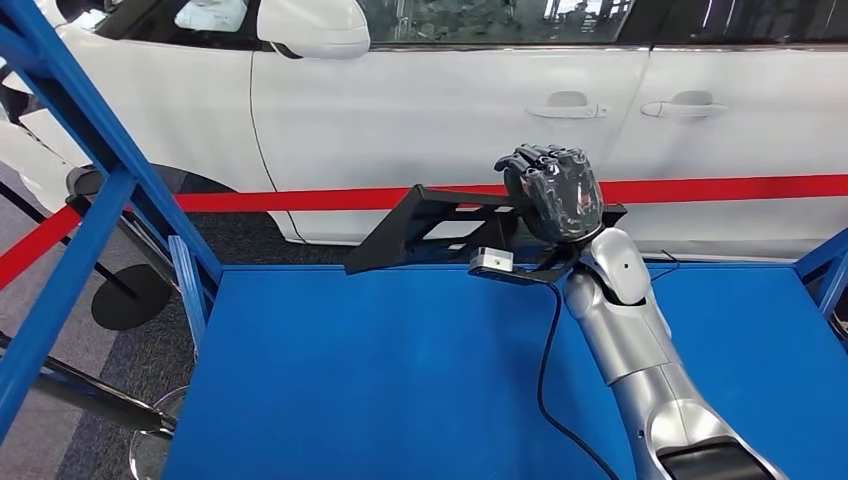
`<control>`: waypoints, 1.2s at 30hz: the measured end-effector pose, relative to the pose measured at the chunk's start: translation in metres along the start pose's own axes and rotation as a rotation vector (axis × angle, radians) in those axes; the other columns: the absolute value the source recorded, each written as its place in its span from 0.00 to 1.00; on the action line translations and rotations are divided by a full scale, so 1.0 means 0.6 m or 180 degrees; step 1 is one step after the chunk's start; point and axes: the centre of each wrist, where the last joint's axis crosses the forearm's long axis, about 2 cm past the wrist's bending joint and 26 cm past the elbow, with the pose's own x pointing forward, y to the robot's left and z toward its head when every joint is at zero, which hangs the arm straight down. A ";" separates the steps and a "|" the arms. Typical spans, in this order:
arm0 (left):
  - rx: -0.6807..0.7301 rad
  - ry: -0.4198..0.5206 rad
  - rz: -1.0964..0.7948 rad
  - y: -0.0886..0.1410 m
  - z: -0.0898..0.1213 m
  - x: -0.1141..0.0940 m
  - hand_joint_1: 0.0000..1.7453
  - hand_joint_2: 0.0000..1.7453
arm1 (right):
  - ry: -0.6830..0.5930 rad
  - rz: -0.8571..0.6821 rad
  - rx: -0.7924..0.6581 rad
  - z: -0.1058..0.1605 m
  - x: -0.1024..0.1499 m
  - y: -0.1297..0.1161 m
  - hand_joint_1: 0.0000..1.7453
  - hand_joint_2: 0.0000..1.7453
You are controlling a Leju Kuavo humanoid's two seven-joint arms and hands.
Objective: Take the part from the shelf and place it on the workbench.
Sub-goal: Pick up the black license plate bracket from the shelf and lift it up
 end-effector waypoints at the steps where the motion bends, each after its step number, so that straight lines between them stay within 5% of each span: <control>1: 0.0005 -0.0001 -0.0002 0.002 0.000 0.000 0.00 1.00 | 0.0009 -0.0003 -0.0015 -0.002 0.000 0.000 1.00 1.00; 36: 0.0049 0.0042 -0.0184 0.012 -0.001 -0.002 0.00 1.00 | 0.0150 -0.0034 -0.0200 0.000 -0.017 -0.006 1.00 1.00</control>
